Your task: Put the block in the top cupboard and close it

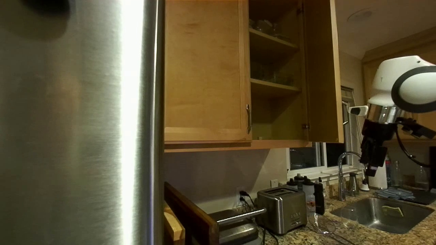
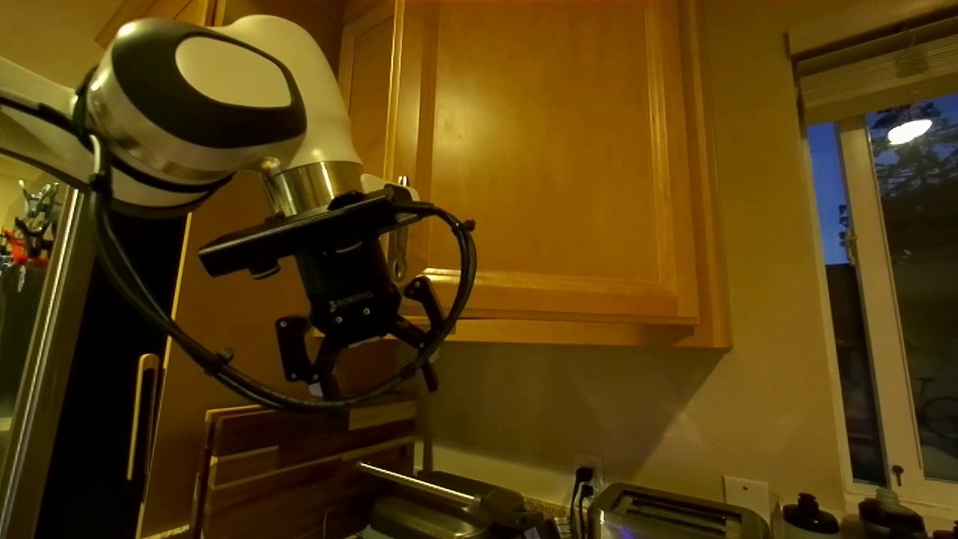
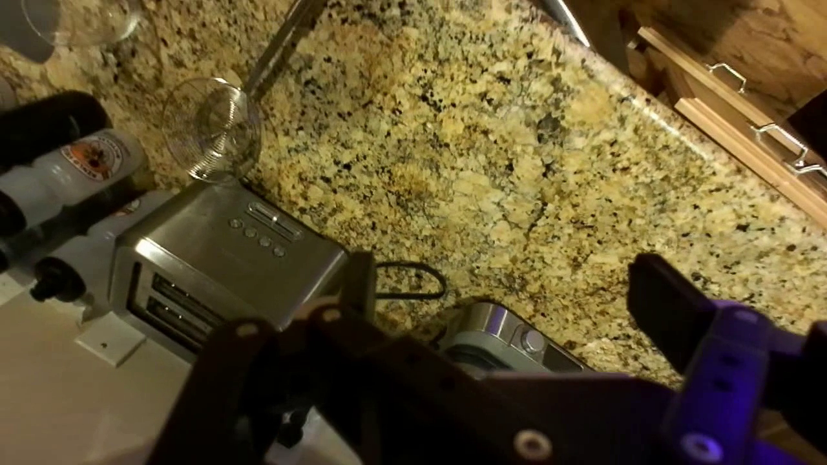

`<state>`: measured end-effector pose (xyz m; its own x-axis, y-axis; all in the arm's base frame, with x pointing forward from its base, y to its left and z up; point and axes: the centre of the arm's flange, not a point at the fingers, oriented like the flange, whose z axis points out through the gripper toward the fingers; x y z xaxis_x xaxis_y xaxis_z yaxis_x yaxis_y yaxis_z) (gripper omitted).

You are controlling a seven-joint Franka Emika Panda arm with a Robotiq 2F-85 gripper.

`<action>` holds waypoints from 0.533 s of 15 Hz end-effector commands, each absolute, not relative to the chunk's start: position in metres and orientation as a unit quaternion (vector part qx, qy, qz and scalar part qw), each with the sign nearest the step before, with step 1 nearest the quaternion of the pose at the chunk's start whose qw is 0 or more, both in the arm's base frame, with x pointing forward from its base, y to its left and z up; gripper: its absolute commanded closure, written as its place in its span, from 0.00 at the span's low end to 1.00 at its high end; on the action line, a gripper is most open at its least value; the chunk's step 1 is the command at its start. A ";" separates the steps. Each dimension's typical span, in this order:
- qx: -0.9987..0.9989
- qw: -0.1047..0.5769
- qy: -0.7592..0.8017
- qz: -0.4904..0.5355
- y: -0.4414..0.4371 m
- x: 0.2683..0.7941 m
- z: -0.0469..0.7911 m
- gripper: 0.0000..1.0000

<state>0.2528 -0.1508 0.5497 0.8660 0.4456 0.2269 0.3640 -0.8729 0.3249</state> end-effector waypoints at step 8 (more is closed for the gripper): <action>0.959 0.138 0.204 0.140 -0.154 0.256 0.550 0.00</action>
